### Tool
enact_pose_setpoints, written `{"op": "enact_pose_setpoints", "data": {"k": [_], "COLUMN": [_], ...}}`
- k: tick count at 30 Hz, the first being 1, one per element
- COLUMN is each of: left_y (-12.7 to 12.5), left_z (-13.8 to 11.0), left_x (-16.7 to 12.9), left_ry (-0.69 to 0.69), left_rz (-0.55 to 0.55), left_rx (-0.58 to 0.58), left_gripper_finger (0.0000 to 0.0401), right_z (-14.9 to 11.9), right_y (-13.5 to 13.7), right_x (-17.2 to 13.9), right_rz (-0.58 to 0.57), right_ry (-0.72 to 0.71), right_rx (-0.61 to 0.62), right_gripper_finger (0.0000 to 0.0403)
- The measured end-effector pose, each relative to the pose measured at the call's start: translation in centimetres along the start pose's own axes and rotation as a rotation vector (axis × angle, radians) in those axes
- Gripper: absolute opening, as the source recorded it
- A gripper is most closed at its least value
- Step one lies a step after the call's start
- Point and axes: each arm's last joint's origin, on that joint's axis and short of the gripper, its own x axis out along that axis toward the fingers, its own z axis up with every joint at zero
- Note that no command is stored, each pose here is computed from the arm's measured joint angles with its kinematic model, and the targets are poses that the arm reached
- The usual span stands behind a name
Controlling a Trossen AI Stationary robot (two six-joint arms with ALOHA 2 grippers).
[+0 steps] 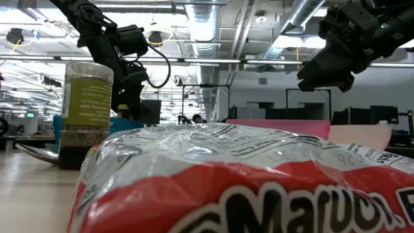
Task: Pick & Place Food Item
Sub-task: Put the yellow seasoning bottle into the blue bin, then put the green seasoning bottle into the blue bin
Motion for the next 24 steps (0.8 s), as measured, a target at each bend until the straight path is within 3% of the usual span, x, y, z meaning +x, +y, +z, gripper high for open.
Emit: {"op": "enact_pose_setpoints", "data": {"k": [14, 24], "left_y": [0.0, 0.3], "left_z": [0.0, -0.1], "left_x": [-0.2, -5.3], "left_ry": [-0.001, -0.188], "left_rz": [-0.001, -0.057], "left_rx": [0.0, -0.013], "left_gripper_finger": [0.0269, 0.0269], "right_z": [0.0, 0.0], "right_y": [0.0, 0.0], "right_x": [0.0, 0.0], "right_rz": [0.0, 0.0], "right_ry": [0.0, 0.0], "right_rx": [0.0, 0.0], "right_gripper_finger": [0.0156, 0.0156]}}
